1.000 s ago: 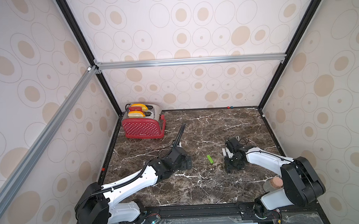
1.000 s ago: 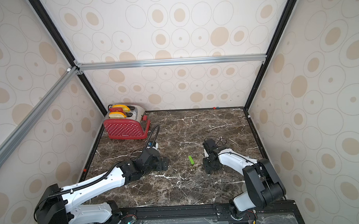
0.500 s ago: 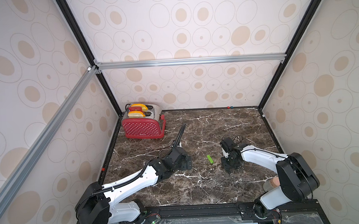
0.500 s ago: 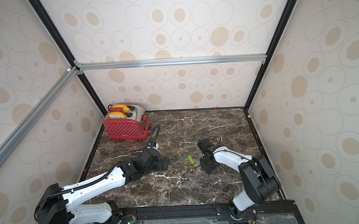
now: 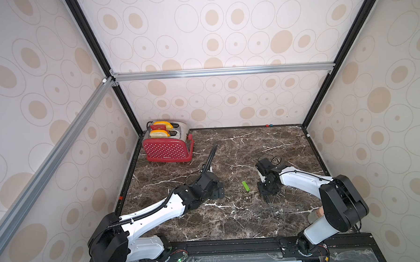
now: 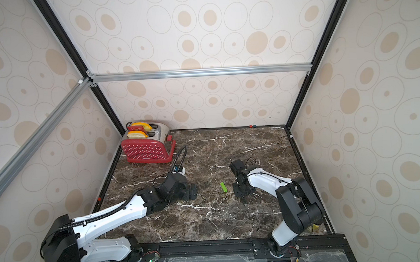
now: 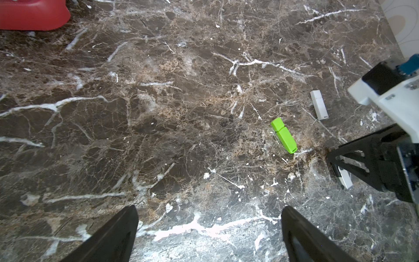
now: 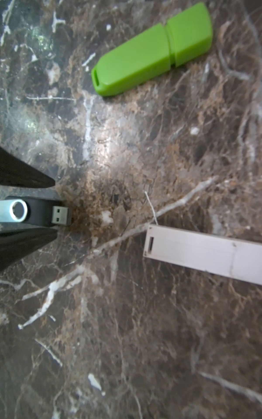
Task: Close the usb drive cover
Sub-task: Pick up the USB drive from the center of the board, then place the USB drive at the center of the board, then adjust the USB drive at the center of the board.
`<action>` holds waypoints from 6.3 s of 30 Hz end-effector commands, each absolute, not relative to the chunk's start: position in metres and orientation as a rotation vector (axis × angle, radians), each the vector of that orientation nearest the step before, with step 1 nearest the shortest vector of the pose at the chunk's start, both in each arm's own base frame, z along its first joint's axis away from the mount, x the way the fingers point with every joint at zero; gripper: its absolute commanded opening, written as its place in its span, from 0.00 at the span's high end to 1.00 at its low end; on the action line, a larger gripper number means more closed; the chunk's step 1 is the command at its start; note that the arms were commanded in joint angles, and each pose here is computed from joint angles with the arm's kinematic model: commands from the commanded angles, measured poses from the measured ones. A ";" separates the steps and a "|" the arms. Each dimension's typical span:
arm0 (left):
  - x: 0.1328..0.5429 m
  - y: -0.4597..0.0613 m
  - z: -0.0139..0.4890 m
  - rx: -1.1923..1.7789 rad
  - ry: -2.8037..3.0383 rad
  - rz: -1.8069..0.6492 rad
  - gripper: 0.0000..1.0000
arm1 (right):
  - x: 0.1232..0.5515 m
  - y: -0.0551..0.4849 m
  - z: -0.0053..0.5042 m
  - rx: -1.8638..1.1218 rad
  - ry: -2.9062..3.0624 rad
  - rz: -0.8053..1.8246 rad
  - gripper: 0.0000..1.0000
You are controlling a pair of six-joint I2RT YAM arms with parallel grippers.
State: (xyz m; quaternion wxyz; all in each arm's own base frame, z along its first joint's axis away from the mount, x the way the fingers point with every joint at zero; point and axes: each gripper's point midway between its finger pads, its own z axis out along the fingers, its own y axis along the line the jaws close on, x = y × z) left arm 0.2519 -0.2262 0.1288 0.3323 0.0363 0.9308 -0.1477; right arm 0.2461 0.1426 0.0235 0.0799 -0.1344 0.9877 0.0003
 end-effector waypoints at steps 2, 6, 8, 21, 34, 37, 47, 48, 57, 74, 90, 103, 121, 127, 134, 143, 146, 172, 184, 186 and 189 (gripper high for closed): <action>0.254 -0.225 0.137 0.072 2.423 -0.394 0.01 | 0.247 0.139 0.023 -0.423 2.967 -0.045 0.67; 0.253 -0.223 0.138 0.071 2.420 -0.390 0.01 | 0.245 0.132 0.020 -0.418 2.974 -0.102 0.68; 0.253 -0.222 0.138 0.071 2.420 -0.388 0.01 | 0.245 0.131 0.019 -0.417 2.976 -0.105 0.68; 0.254 -0.224 0.141 0.079 2.419 -0.389 0.01 | 0.239 0.134 0.008 -0.427 3.011 -0.080 0.76; 0.254 -0.222 0.139 0.073 2.421 -0.385 0.01 | 0.235 0.135 0.008 -0.442 3.027 -0.065 0.84; 0.254 -0.222 0.140 0.072 2.419 -0.384 0.01 | 0.235 0.135 0.007 -0.437 3.031 -0.064 0.87; 0.253 -0.222 0.140 0.071 2.418 -0.386 0.01 | 0.246 0.148 0.037 -0.414 2.935 0.054 1.00; 0.253 -0.222 0.139 0.073 2.419 -0.386 0.01 | 0.247 0.151 0.041 -0.411 2.923 0.079 1.00; 0.252 -0.220 0.139 0.069 2.406 -0.396 0.01 | 0.264 0.176 0.086 -0.360 2.769 0.312 1.00; 0.244 -0.226 0.166 0.057 2.194 -0.653 0.01 | 0.318 0.217 0.162 0.007 2.424 1.026 1.00; 0.250 -0.212 0.168 -0.066 2.098 -0.654 0.01 | 0.321 0.261 0.191 0.075 2.205 1.538 1.00; 0.251 -0.186 0.186 -0.115 2.036 -0.560 0.01 | 0.311 0.288 0.131 -0.182 2.274 1.313 1.00; 0.249 -0.169 0.176 -0.139 2.057 -0.465 0.02 | 0.311 0.336 0.070 -0.353 2.221 1.396 1.00; 0.248 -0.169 0.171 -0.132 2.070 -0.454 0.02 | 0.291 0.346 0.060 -0.506 2.251 1.253 1.00; 0.248 -0.168 0.171 -0.131 2.068 -0.447 0.02 | 0.268 0.360 0.052 -0.620 2.254 1.141 1.00; 0.247 -0.168 0.170 -0.126 2.080 -0.440 0.02 | 0.255 0.363 0.039 -0.694 2.316 1.068 1.00; 0.247 -0.171 0.167 -0.117 2.098 -0.441 0.02 | 0.251 0.362 0.034 -0.741 2.353 0.989 1.00; 0.244 -0.178 0.148 -0.124 2.205 -0.429 0.02 | 0.235 0.346 0.073 -0.801 2.374 0.859 0.50; 0.264 -0.172 0.096 -0.244 2.465 -0.353 0.05 | 0.206 0.311 0.073 -0.711 2.465 0.834 0.52; 0.271 -0.173 0.090 -0.305 2.458 -0.420 0.05 | 0.198 0.317 0.067 -0.735 2.482 0.871 0.53; 0.283 -0.178 0.099 -0.318 2.440 -0.437 0.05 | 0.185 0.326 0.060 -0.768 2.485 0.906 0.54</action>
